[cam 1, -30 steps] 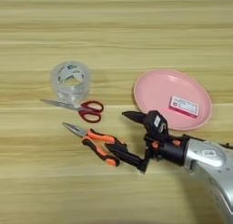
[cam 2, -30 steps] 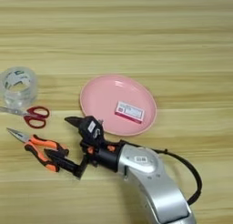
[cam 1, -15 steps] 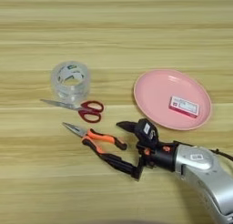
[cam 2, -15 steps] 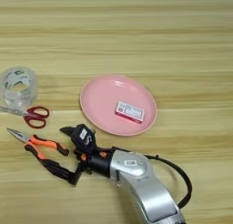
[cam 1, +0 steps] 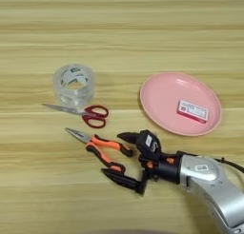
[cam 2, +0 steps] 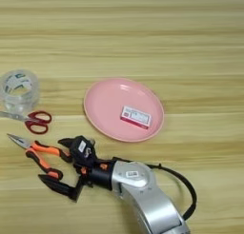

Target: Move the objects on the table

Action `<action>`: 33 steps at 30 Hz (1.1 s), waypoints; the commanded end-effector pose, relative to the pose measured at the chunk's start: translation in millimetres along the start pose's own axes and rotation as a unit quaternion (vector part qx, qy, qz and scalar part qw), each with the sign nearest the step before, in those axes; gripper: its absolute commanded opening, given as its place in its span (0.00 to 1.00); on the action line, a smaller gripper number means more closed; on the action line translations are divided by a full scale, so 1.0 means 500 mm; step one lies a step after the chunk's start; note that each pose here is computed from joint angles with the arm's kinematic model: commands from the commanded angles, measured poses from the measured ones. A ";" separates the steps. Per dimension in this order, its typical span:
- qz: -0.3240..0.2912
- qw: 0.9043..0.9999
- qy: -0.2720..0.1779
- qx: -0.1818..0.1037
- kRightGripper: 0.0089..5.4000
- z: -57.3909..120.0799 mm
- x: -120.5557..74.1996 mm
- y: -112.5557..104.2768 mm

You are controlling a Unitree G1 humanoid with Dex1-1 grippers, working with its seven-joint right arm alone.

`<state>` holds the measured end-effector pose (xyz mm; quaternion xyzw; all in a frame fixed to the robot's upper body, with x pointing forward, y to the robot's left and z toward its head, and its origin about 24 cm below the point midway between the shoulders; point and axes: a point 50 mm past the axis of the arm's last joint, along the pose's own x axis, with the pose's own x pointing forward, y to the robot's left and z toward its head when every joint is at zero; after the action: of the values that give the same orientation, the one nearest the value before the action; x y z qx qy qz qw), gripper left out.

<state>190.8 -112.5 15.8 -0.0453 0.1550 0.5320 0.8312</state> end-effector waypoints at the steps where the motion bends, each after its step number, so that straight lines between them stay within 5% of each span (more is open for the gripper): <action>1: -0.024 0.998 -0.018 -0.054 0.99 0.027 0.004 -0.016; 13: -0.046 0.997 -0.020 -0.050 0.99 0.013 0.025 -0.027; 28: -0.034 0.998 -0.017 -0.055 0.65 0.007 0.031 -0.019; 33: -0.038 0.998 -0.019 -0.055 0.64 0.008 0.031 -0.020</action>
<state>198.5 -102.3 5.5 -0.0723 0.1289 0.5162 0.8436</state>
